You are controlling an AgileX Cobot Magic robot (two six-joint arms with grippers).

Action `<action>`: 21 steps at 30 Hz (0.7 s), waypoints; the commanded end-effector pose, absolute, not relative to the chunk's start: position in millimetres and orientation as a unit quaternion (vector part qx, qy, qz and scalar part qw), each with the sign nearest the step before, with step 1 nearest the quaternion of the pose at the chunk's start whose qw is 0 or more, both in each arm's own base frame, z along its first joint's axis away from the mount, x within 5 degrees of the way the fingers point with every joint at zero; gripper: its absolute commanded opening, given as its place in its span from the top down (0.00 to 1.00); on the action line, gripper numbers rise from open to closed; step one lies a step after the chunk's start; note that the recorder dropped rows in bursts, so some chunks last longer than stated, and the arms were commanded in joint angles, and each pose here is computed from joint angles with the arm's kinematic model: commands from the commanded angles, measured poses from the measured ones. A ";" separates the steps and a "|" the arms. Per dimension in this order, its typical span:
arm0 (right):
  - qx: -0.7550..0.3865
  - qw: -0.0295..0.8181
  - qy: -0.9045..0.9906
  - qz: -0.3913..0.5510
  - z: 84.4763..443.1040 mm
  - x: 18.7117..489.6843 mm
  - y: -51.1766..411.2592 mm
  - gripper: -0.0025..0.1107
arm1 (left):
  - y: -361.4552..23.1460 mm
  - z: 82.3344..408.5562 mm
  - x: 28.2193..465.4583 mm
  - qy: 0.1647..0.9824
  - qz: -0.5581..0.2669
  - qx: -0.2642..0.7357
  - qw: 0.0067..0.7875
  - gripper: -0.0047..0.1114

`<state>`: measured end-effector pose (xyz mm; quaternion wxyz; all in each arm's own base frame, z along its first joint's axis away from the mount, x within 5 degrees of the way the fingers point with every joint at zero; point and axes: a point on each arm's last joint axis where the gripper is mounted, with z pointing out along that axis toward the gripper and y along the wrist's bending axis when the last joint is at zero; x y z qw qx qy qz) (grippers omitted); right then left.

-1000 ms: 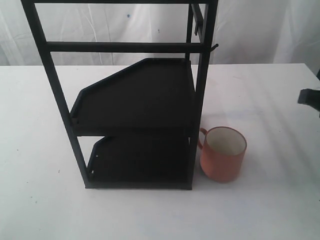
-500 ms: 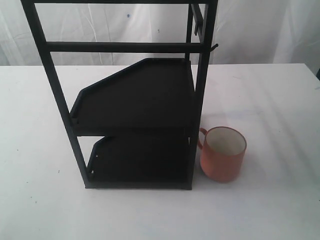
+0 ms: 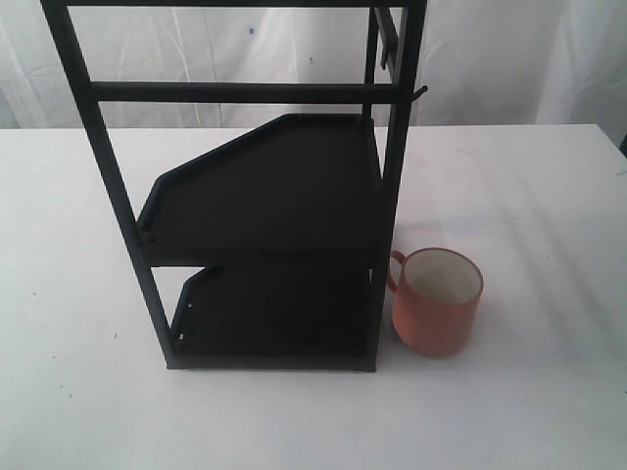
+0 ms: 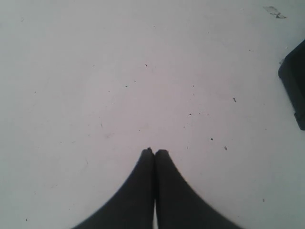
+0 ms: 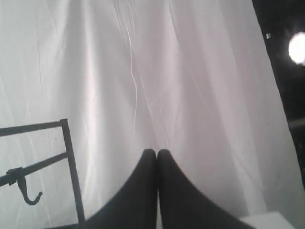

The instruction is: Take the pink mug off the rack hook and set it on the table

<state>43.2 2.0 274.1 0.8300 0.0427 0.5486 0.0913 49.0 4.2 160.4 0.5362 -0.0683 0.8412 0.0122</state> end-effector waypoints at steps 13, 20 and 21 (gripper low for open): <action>0.017 0.614 0.789 0.013 183.0 53.7 0.7 0.98 | 3.6 157.7 47.7 0.848 0.008 -0.069 0.525 0.96; -0.009 0.615 0.788 -0.023 183.2 53.8 -0.8 0.98 | 3.6 157.7 47.7 0.848 0.008 -0.069 0.525 0.96; -0.007 0.614 0.789 -0.025 183.1 53.7 -1.1 0.98 | 3.6 157.7 47.7 0.848 0.008 -0.069 0.525 0.96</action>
